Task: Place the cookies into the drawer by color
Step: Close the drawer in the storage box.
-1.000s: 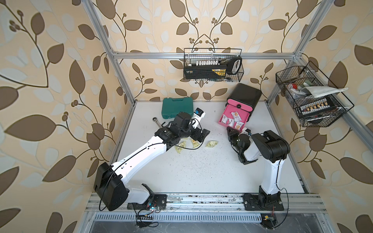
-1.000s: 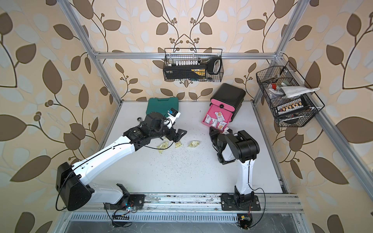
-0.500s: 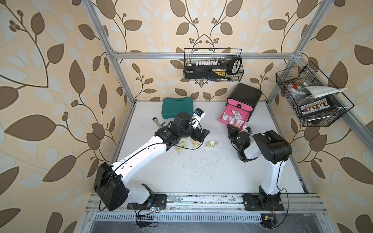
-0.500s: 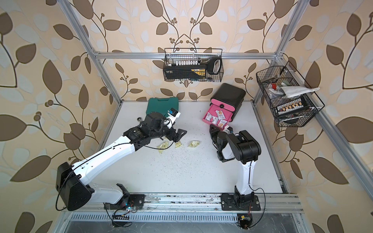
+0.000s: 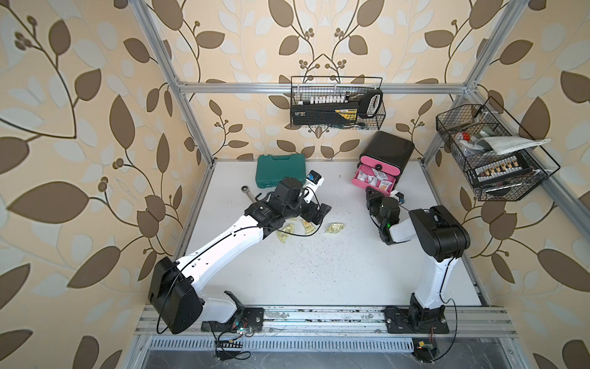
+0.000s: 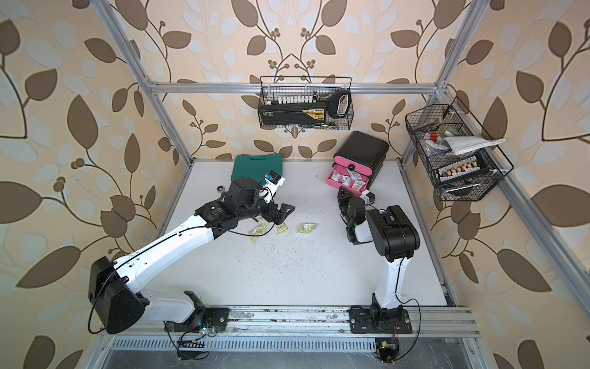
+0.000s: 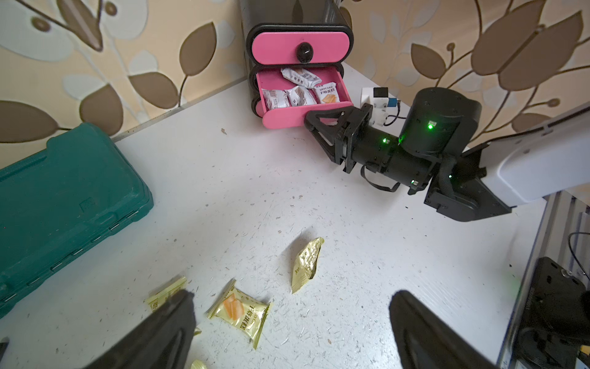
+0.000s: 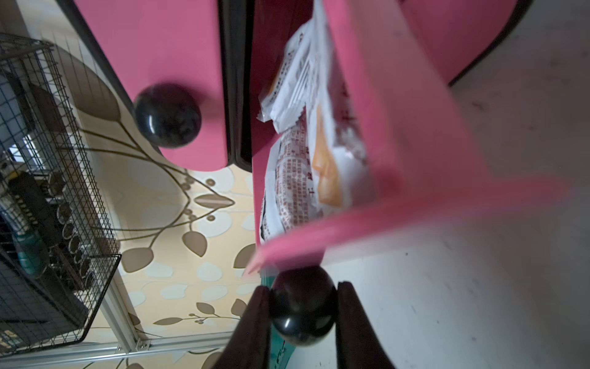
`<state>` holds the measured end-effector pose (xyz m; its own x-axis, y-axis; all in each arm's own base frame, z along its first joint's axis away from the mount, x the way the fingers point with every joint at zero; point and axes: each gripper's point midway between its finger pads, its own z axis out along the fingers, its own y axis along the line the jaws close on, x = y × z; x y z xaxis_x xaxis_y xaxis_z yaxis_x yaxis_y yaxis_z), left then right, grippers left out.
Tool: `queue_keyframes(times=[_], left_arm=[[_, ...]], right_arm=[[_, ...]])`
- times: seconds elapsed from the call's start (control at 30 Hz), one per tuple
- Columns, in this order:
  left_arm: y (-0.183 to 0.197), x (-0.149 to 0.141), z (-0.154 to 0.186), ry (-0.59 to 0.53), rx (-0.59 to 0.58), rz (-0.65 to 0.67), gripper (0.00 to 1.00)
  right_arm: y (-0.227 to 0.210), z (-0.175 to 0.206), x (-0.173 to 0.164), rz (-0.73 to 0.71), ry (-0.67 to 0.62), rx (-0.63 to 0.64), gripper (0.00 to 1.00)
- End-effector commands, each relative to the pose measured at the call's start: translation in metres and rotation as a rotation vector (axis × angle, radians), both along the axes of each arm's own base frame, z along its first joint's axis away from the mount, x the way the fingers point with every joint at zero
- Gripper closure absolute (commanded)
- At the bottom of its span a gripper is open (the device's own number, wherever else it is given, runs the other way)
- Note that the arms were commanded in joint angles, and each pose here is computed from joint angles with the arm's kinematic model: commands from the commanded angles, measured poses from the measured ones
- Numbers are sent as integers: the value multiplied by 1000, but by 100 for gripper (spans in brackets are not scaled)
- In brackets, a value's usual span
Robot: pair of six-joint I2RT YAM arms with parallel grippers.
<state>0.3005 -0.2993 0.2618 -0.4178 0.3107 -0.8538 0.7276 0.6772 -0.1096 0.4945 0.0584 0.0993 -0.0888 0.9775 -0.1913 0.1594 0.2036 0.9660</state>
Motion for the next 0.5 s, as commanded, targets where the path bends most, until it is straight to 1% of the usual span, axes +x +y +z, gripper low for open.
queue_keyframes(times=[0.0,0.47], left_arm=[[-1,-3,19,-63,-24,-11,2],[-2,-3,16,-58,-18,-14,2]], right_arm=[[-7,31,17,-29,-79,14,75],[-24,31,70,-66,-56,1,74]])
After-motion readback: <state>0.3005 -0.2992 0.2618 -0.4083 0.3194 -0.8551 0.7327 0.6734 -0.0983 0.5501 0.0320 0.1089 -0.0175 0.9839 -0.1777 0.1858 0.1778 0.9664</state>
